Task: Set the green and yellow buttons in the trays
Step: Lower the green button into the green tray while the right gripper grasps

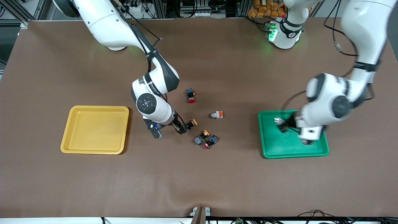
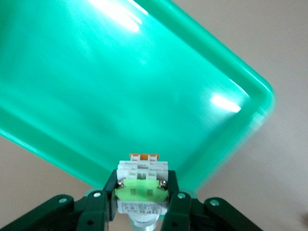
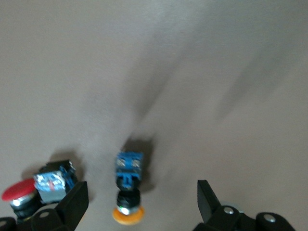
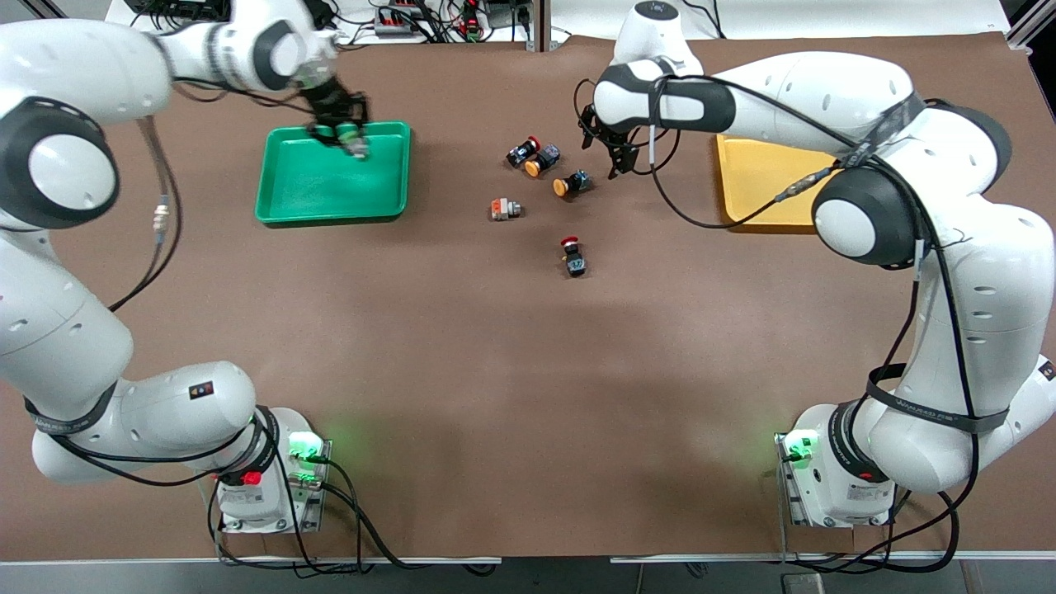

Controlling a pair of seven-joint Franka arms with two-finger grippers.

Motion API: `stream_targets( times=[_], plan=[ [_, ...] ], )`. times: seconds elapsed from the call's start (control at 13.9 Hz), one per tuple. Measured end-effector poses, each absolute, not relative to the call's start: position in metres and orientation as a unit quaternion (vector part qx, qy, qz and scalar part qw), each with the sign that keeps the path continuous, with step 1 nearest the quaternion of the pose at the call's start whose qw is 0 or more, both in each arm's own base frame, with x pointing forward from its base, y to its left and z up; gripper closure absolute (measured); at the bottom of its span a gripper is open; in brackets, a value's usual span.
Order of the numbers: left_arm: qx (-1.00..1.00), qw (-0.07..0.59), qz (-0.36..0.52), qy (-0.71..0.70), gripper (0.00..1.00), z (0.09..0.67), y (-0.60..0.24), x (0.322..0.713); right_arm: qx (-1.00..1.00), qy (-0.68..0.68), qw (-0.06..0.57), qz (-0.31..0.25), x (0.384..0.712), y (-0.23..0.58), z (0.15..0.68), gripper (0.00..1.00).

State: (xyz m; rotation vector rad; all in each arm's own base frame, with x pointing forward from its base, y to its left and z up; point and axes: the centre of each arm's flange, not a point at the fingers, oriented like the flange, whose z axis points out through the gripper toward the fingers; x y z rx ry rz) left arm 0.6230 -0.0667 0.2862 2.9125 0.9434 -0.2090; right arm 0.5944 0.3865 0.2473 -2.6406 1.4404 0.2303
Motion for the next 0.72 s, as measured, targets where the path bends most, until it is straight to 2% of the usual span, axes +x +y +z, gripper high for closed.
stream_targets(
  times=[0.22, 0.43, 0.5, 0.72],
  plan=[
    [0.963, 0.001, -0.059, 0.264, 0.59, 0.257, 0.021, 0.627, -0.868, 0.486, 0.072, 0.067, 0.594, 0.392, 0.227, 0.0],
    [0.969, -0.009, -0.045, 0.241, 0.59, 0.222, 0.048, 0.63, -0.86, 0.5, 0.09, 0.053, 0.587, 0.41, 0.208, 0.0],
    [0.97, -0.003, -0.043, 0.238, 0.59, 0.211, 0.049, 0.631, -0.859, 0.5, 0.09, 0.052, 0.583, 0.415, 0.202, 0.07],
    [0.971, 0.007, -0.046, 0.235, 0.59, 0.197, 0.045, 0.633, -0.86, 0.501, 0.086, 0.054, 0.58, 0.417, 0.191, 0.39]
  ],
)
